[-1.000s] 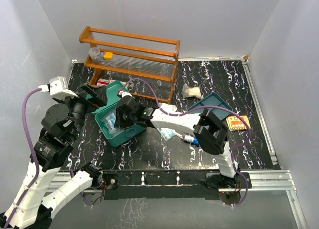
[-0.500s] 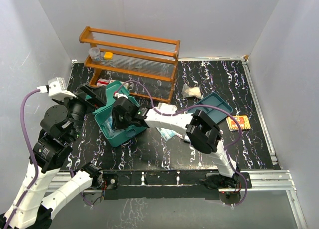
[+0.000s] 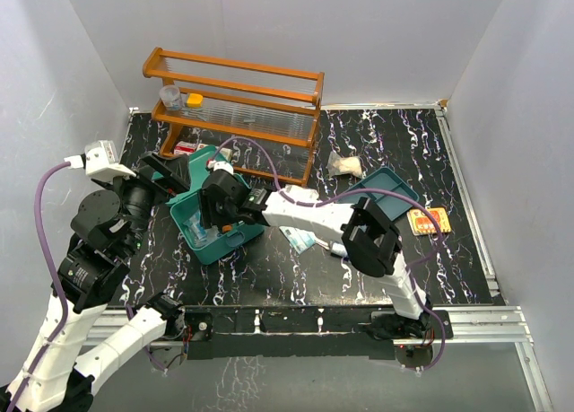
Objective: Organize the medicine kit
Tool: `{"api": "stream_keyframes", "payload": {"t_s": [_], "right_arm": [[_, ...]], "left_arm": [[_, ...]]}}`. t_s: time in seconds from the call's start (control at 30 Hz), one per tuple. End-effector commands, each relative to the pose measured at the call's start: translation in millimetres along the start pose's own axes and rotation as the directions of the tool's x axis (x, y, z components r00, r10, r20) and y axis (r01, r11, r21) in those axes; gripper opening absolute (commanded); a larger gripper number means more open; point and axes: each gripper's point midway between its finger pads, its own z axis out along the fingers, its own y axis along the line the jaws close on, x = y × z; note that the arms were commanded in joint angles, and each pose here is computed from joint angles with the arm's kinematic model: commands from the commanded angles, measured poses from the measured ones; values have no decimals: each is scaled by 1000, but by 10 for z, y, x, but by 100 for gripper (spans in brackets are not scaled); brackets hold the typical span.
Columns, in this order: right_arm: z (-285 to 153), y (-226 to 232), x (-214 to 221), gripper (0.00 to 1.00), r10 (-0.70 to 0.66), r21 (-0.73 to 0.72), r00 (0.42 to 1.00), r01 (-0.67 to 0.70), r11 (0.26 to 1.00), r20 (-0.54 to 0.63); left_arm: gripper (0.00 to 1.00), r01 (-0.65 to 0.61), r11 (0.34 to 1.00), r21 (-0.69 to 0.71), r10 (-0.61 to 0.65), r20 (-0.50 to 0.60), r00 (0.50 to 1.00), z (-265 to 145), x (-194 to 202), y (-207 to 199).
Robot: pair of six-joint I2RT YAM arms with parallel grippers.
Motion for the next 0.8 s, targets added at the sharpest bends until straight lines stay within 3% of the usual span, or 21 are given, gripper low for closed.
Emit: {"api": "stream_keyframes", "payload": {"t_s": [0.0, 0.2, 0.33, 0.6, 0.77], "right_arm": [[-606, 299, -726, 51, 0, -64, 981, 13, 998, 196], [-1036, 76, -1037, 51, 35, -32, 947, -26, 999, 321], [-1466, -383, -1163, 51, 98, 38, 900, -126, 991, 426], [-1840, -1747, -779, 53, 244, 208, 827, -391, 896, 507], [-1814, -2225, -520, 56, 347, 223, 794, -505, 834, 500]], "left_arm": [[96, -12, 1000, -10, 12, 23, 1000, -25, -66, 26], [96, -11, 1000, -7, 12, 18, 1000, -34, -54, 27], [96, -12, 1000, 15, 12, 4, 1000, -33, -17, -7], [96, -36, 975, 217, 48, -51, 998, -42, 124, -363], [96, -40, 953, 301, 63, -68, 996, -54, 175, -517]]}}
